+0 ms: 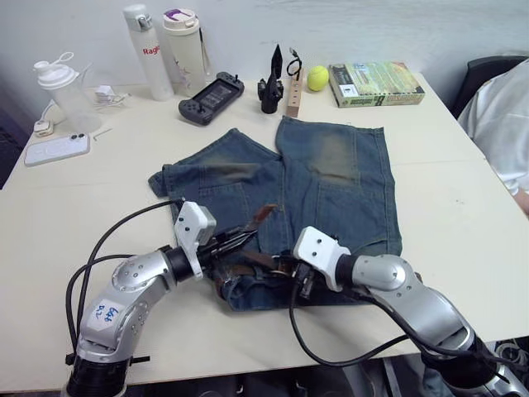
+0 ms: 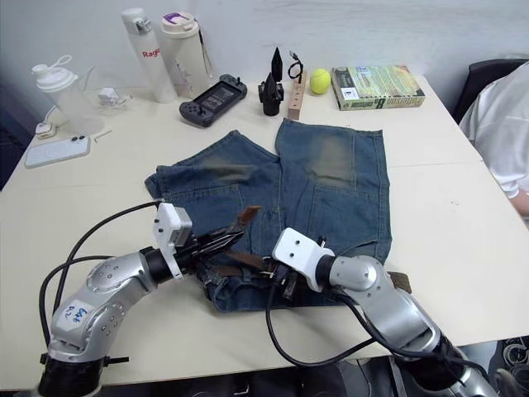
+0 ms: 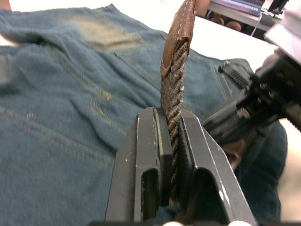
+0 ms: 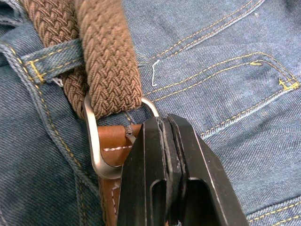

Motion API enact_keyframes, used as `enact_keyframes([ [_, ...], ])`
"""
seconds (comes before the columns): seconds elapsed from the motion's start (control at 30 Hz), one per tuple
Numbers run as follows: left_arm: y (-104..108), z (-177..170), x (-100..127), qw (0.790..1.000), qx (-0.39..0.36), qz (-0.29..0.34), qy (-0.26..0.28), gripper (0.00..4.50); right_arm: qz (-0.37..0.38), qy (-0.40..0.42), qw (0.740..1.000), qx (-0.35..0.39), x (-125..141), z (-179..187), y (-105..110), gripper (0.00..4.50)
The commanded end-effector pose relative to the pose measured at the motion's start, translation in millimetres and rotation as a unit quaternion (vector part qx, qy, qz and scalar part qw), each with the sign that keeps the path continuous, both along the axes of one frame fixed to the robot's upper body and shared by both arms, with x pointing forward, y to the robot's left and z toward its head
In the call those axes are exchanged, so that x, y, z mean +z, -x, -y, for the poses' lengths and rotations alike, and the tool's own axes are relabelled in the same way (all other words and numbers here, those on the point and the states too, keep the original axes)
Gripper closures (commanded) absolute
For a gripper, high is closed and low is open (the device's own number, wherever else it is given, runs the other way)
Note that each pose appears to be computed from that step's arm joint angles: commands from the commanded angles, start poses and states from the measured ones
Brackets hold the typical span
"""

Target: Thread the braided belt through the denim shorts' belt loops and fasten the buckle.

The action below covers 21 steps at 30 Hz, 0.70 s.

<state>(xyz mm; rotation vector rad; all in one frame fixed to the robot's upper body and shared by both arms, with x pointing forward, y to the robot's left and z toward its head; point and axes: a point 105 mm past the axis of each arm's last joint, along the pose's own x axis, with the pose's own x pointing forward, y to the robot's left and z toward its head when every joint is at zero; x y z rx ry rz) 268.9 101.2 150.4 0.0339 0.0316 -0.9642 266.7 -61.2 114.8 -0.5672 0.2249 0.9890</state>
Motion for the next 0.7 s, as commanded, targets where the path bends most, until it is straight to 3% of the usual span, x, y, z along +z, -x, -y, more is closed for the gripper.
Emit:
enact_keyframes([
  [0.03,10,7,13,0.999,-0.023,0.044,-0.002,4.32,-0.011,-0.025,0.999,0.02,4,-6,12,4.47],
  [0.23,7,9,13,0.999,-0.021,0.05,-0.005,4.32,0.0,-0.097,0.995,-0.012,39,8,17,4.47],
  [0.7,5,8,14,0.998,-0.02,0.053,-0.011,4.32,-0.033,-0.051,0.998,-0.016,15,5,19,4.47],
])
